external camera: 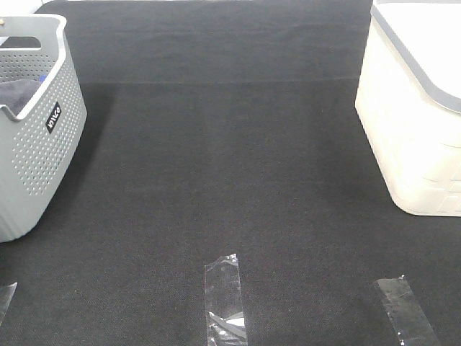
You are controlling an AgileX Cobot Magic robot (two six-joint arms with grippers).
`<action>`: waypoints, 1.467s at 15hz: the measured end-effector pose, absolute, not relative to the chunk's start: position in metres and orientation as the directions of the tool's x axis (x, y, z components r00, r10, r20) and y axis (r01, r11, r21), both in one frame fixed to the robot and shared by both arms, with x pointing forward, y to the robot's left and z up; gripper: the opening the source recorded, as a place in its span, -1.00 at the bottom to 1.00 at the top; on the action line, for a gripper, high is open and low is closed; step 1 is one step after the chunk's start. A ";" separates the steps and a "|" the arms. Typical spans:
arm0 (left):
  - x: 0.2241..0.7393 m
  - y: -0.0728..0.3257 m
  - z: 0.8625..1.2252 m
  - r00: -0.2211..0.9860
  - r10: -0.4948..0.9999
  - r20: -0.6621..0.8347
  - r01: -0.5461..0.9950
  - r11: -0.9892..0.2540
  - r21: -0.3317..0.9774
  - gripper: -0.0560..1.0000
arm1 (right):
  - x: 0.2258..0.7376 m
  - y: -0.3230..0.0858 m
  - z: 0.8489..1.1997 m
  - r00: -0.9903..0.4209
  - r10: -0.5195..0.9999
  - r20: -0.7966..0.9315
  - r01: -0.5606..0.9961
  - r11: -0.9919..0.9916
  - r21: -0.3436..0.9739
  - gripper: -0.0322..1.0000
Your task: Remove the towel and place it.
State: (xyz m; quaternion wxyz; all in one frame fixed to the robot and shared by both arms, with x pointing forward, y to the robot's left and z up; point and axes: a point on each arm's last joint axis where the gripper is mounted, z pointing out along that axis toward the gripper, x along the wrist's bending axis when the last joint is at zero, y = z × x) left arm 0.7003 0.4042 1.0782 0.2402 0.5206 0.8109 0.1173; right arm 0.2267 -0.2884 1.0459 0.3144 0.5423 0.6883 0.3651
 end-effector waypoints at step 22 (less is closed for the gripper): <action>0.597 0.239 1.303 0.352 0.813 -0.464 0.313 0.365 0.877 -0.89 | 0.265 -0.268 1.077 -0.389 0.919 0.071 0.524 0.157 0.837 0.36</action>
